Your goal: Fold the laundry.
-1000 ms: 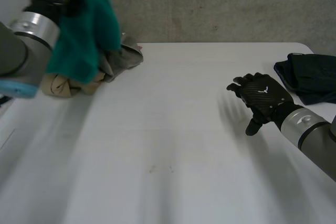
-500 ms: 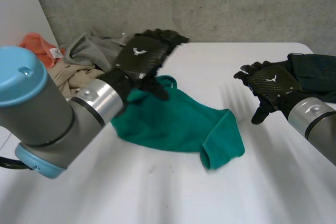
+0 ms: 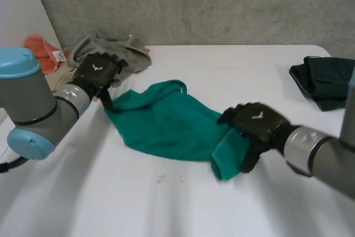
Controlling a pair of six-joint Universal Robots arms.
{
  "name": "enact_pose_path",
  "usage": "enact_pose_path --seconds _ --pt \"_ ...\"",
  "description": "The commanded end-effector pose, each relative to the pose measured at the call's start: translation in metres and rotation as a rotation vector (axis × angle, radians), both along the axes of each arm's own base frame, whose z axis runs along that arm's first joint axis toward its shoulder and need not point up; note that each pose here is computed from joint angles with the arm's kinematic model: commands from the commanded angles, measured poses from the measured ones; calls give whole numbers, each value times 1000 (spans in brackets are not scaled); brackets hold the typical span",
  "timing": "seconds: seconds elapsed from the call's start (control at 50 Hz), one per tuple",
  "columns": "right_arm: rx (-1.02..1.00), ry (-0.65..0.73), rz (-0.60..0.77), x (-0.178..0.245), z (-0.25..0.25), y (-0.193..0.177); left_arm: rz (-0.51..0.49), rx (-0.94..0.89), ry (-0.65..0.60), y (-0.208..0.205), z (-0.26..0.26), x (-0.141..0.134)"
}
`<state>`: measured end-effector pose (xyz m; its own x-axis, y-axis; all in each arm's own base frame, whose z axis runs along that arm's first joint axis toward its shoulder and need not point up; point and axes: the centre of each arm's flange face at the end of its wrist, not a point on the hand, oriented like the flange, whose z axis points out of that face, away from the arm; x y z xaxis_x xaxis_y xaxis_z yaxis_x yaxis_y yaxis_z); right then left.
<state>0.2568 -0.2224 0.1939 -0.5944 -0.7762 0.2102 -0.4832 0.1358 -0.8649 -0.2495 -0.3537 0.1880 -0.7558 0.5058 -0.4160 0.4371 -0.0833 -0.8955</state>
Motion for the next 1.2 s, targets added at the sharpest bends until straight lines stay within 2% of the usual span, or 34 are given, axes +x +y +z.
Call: enact_pose_path --seconds 0.02,0.16,0.28,0.44,0.64,0.98,1.2 --pt "-104 40 49 12 -20 15 -139 50 -96 -11 -30 8" --pt "-186 131 89 19 -41 17 -185 69 -95 -14 -43 11" --pt "-182 185 69 17 -52 13 -194 46 -157 -21 -59 13" --pt "-262 164 39 17 -45 0 -214 -10 -231 -29 -70 12" --pt "-337 178 -72 8 -38 -20 -213 -19 -225 -37 -75 10" --pt "-346 179 -117 -1 -35 -34 -210 -6 -223 -44 -87 11" --pt "-357 173 -171 -11 -29 -49 -169 -53 -233 -46 -69 9"
